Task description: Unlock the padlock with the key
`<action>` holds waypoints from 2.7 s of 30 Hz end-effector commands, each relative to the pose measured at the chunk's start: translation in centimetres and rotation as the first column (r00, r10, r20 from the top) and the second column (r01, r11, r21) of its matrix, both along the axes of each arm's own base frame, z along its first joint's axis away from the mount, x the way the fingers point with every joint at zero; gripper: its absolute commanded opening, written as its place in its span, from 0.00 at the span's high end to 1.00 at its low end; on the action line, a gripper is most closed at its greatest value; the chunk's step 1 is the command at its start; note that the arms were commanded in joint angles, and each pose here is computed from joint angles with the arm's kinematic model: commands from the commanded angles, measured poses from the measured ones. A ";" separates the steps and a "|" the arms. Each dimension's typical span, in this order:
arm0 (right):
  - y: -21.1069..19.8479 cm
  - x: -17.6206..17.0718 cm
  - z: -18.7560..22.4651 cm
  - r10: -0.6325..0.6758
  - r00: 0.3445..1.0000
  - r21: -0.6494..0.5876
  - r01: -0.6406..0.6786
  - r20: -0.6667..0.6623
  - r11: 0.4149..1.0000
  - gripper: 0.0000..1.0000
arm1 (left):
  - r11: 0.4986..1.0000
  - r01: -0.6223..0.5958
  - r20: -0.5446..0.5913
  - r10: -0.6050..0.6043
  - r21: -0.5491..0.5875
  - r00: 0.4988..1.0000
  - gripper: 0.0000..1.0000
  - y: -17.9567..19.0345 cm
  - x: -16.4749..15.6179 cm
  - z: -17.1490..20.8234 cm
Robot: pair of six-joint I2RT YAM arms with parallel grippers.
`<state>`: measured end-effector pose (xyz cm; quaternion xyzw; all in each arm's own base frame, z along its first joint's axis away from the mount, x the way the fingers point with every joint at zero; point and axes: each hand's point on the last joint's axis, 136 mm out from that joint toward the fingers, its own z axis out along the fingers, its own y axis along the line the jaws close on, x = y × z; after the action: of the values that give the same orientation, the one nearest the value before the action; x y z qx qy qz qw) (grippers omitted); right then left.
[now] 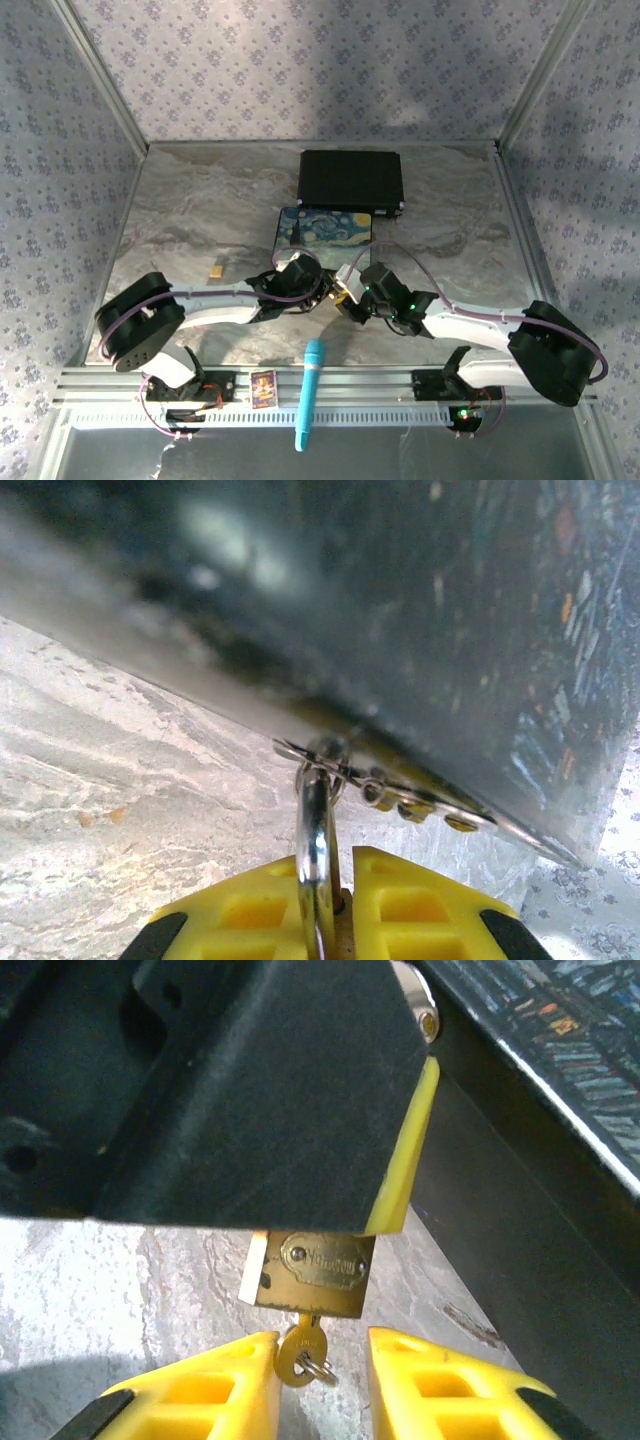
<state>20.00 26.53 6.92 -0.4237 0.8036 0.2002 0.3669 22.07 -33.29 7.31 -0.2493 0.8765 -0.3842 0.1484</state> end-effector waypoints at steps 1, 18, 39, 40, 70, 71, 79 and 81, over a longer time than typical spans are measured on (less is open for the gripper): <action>0.8 0.5 1.0 0.010 0.999 0.029 -0.011 0.038 1.000 0.74 | 0.995 0.033 0.040 -0.029 -0.093 0.999 1.00 -1.2 0.1 2.9; 1.1 1.0 1.6 0.015 0.999 0.148 -0.008 -0.046 0.989 0.95 | 0.992 0.078 0.034 -0.075 -0.101 0.997 1.00 -1.7 -0.9 2.6; -1.9 2.5 3.2 -0.068 0.982 0.356 0.127 -0.173 0.926 0.99 | 0.988 0.130 0.062 -0.125 -0.084 0.990 1.00 -2.9 -1.2 3.1; -2.0 2.7 3.1 -0.084 0.983 0.345 0.137 -0.165 0.929 0.99 | 0.988 0.131 0.060 -0.126 -0.087 0.990 1.00 -2.9 -1.3 3.1; -2.0 4.3 2.4 -0.219 0.932 -0.017 0.234 0.289 0.972 0.95 | 0.976 0.146 0.013 -0.146 -0.163 0.989 1.00 -4.3 -1.9 2.8; -1.9 4.2 2.2 -0.214 0.943 -0.004 0.223 0.256 0.975 0.95 | 0.976 0.147 0.012 -0.147 -0.162 0.989 1.00 -4.4 -2.0 2.8; -2.8 5.5 2.5 -0.272 0.931 0.037 0.271 0.245 0.962 0.90 | 0.969 0.160 0.007 -0.161 -0.186 0.987 1.00 -4.8 -2.3 3.0; -2.8 5.6 2.6 -0.265 0.938 0.052 0.260 0.223 0.964 0.96 | 0.968 0.169 0.008 -0.171 -0.186 0.985 1.00 -4.9 -2.5 3.2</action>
<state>21.80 25.32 7.27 -0.3996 0.7950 0.1451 0.4327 23.09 -34.70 8.10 -0.2399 0.8633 -0.4120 0.1659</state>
